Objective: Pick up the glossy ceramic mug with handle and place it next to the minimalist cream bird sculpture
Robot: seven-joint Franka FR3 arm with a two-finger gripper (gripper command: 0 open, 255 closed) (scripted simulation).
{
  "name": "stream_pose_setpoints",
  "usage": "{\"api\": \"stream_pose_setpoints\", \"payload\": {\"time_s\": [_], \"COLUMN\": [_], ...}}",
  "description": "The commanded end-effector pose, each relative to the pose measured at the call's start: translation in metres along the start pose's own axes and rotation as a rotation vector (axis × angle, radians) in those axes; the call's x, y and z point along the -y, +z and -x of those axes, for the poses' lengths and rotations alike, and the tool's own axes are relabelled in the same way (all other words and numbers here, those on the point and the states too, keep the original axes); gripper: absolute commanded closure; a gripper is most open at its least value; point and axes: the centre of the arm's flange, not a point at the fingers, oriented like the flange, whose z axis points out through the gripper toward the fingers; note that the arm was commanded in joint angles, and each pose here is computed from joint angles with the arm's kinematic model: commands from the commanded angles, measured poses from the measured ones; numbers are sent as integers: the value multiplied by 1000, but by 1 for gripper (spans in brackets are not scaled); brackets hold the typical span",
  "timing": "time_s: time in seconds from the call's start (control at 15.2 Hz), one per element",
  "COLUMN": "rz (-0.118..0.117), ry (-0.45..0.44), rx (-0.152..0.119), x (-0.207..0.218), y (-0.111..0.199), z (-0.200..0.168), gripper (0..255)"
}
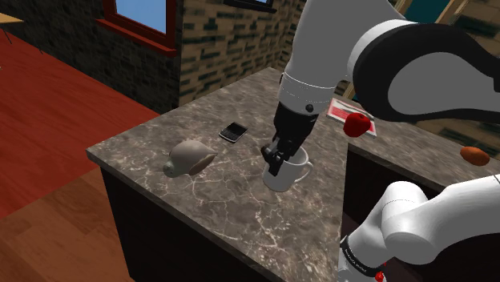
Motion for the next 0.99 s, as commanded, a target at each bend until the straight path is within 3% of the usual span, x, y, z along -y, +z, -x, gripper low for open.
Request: {"api": "stream_pose_setpoints", "payload": {"time_s": [0.0,0.2,0.26,0.59,0.86,0.92], "rz": [0,0,0,0,0,0], "ry": [0,0,0,0,0,0], "rx": [0,0,0,0,0,0], "x": [0,0,0,0,0,0], "y": [0,0,0,0,-50,-50], "z": [0,0,0,0,0,0], "gripper": [255,255,0,0,0,0]}}
